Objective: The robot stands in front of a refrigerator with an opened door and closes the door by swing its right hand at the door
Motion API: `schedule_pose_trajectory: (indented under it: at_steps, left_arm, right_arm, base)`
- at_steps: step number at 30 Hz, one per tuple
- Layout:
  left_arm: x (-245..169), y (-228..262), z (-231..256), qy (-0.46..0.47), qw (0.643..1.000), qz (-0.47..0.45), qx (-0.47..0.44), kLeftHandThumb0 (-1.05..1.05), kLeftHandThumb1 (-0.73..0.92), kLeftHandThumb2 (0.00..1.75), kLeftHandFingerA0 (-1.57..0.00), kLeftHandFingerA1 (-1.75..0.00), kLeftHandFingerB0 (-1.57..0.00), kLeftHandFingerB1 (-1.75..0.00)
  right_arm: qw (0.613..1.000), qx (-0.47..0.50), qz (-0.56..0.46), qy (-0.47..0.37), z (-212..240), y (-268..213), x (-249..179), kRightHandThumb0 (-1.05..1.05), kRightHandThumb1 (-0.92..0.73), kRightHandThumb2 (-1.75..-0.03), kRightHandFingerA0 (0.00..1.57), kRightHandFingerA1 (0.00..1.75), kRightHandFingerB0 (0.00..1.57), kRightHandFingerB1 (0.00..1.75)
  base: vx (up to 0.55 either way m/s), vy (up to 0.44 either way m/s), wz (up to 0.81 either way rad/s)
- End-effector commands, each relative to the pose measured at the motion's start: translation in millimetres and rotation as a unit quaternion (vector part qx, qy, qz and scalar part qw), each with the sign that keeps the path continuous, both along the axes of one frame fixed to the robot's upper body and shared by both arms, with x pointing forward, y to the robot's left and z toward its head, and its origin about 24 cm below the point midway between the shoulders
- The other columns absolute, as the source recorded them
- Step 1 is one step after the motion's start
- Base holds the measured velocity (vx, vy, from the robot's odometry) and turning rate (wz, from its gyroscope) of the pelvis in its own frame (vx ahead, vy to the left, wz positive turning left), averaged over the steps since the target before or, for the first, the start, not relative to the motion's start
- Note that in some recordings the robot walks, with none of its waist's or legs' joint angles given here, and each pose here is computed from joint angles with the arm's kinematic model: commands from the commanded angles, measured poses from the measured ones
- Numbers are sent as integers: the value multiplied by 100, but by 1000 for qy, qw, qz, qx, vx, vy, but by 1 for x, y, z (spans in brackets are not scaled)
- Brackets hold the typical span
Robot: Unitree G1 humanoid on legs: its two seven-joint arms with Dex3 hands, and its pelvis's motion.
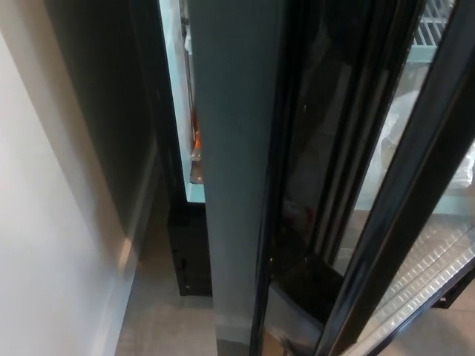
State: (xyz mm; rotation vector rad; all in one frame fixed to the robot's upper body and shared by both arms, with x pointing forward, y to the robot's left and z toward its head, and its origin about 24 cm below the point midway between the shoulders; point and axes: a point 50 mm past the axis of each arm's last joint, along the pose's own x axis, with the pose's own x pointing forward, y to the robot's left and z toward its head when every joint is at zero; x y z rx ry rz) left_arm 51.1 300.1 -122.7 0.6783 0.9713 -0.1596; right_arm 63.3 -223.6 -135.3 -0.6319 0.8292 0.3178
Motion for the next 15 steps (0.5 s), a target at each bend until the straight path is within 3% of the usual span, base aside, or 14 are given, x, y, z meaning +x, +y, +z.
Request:
schedule_pose_trajectory:
  at_steps: [1, 2, 15]
  left_arm:
    - [3, 5, 15, -70, 994, -81, -2, -60, 70, 63, -50, -39, -40, -35]
    - [3, 5, 15, -71, 994, -81, -2, -61, 70, 64, -49, -39, -39, -35]
    - [8, 6, 15, -83, 992, -91, -3, -64, 78, 64, -51, -38, -40, -34]
  right_arm:
    - [994, 23, 68, -85, 13, 6, -3, -69, -72, -71, 48, 43, 37, 38]
    - [994, 24, 68, -86, 13, 6, -3, -63, -81, -65, 49, 39, 40, 35]
    - [991, 25, 70, -108, 15, 5, 1, -63, -82, -65, 47, 37, 40, 35]
  base:
    - [0, 0, 0]
    - [0, 0, 0]
    - [0, 0, 0]
